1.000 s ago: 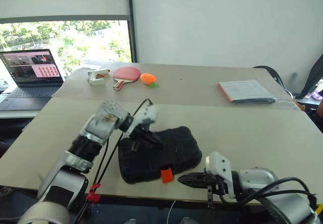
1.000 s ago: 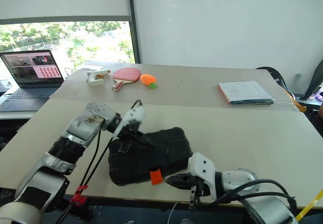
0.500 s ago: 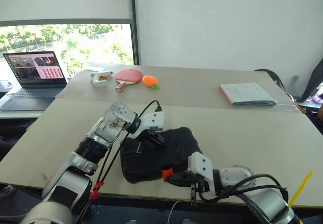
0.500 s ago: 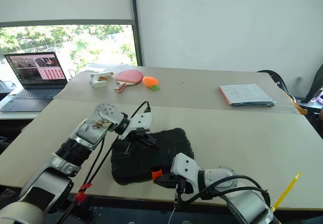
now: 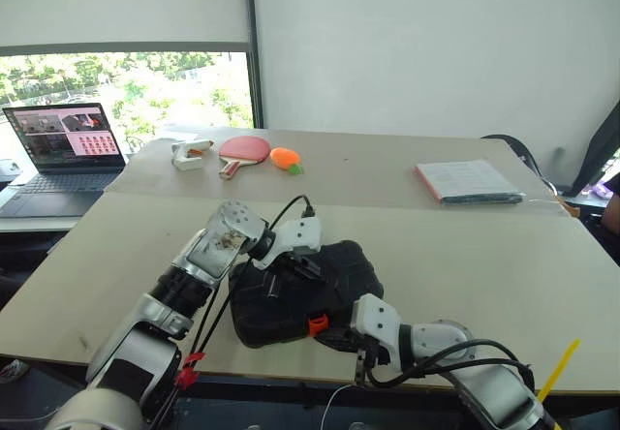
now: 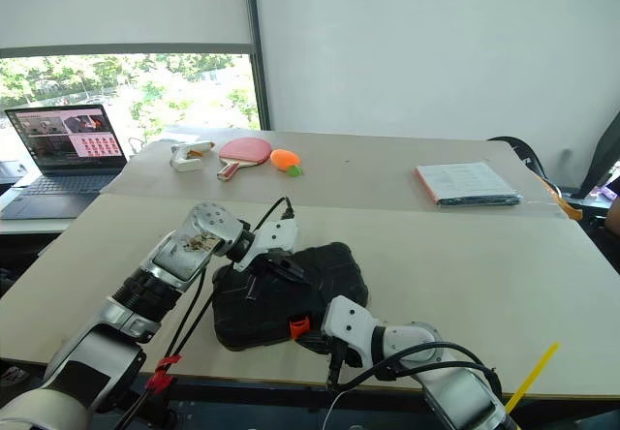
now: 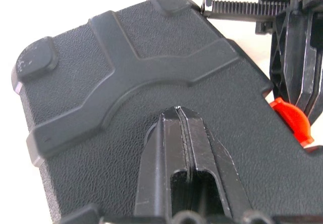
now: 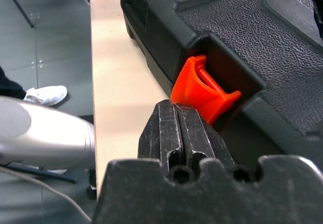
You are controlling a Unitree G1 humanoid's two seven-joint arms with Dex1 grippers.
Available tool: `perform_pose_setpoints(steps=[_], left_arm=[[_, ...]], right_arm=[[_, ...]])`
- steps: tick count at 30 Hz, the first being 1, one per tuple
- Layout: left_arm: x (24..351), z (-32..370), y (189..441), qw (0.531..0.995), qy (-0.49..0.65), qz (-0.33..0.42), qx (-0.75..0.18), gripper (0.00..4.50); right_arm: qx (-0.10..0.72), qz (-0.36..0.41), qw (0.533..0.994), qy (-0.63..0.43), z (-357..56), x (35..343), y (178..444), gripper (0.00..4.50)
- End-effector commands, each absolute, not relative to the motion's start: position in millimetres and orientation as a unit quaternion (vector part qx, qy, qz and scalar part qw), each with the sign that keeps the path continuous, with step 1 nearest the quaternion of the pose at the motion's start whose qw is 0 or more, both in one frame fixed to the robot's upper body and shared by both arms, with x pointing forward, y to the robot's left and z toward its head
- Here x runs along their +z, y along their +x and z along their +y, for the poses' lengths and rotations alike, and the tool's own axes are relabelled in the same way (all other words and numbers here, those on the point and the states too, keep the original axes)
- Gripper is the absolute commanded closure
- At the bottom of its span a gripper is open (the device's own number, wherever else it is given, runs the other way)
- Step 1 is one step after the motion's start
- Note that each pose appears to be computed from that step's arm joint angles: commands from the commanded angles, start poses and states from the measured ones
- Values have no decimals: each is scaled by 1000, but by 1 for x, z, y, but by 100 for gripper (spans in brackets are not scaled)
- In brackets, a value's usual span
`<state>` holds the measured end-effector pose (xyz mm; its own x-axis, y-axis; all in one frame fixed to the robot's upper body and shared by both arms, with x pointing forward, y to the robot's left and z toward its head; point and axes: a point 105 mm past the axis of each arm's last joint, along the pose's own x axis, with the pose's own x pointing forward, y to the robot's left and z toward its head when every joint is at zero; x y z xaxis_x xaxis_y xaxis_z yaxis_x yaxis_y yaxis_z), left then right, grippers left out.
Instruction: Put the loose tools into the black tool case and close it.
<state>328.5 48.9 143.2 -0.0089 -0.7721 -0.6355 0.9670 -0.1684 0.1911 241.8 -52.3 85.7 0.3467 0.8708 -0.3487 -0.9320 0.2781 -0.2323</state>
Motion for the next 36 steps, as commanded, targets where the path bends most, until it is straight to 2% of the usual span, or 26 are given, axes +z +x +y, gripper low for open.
perform_pose_setpoints(steps=[1,10,24,28,32,36], left_arm=[[118,55,325,616,318,200,-692,449],[114,57,328,620,317,208,-687,449],[99,65,327,616,321,232,-681,449],[97,65,327,616,327,227,-680,449],[99,64,332,623,326,222,-676,449],[101,62,335,627,325,216,-675,449]], right_arm=[[518,42,826,-218,-58,98,257,450],[497,26,843,-205,-57,101,262,450],[427,-12,880,-209,-62,113,287,450],[466,-4,865,-186,-57,114,274,450],[530,37,825,-190,-58,102,247,450],[546,39,815,-188,-63,109,246,450]])
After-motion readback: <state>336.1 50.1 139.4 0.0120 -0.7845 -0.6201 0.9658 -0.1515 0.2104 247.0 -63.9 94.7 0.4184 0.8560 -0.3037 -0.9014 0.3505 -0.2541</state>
